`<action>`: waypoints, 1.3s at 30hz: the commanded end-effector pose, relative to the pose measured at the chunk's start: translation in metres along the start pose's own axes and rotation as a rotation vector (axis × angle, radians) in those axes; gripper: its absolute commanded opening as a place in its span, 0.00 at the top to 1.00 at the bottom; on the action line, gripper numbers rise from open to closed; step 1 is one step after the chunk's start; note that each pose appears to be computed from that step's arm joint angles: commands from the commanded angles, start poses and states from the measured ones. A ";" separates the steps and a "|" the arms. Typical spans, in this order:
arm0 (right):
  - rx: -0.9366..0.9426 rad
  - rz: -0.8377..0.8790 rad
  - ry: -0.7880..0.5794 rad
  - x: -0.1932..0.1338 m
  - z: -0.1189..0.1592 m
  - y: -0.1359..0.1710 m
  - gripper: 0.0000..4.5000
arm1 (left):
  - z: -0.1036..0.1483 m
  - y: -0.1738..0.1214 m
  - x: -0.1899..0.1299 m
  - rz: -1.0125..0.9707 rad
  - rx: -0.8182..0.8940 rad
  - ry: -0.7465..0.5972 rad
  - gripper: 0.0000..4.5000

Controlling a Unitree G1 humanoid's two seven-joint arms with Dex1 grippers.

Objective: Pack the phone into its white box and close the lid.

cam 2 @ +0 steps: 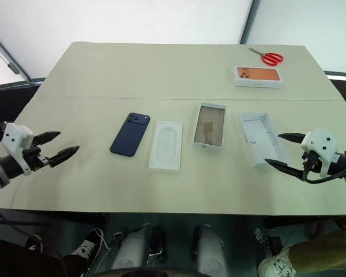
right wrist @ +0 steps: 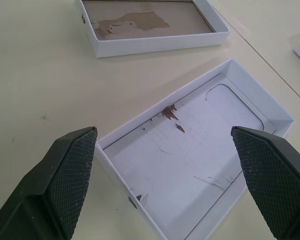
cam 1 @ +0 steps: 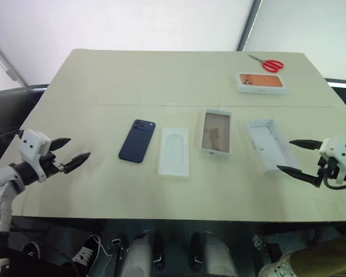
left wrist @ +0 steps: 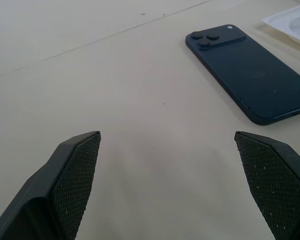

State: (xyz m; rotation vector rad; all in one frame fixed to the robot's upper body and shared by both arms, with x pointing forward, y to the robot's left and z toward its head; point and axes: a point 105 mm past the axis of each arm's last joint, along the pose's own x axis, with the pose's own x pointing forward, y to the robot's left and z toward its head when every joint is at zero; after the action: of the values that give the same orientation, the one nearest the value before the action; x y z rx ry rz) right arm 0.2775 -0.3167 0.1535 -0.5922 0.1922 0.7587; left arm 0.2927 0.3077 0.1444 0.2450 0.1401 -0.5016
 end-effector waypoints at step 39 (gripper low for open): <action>-0.121 0.083 -0.247 0.073 0.080 0.012 0.00 | 0.054 -0.123 0.093 -0.385 -0.434 0.047 0.00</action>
State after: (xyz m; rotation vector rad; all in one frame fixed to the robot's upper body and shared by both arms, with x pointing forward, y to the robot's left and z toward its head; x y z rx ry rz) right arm 0.3183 -0.2294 0.1734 -0.5686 -0.0064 0.9114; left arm 0.3218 0.1568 0.1522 -0.1841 0.3296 -0.7896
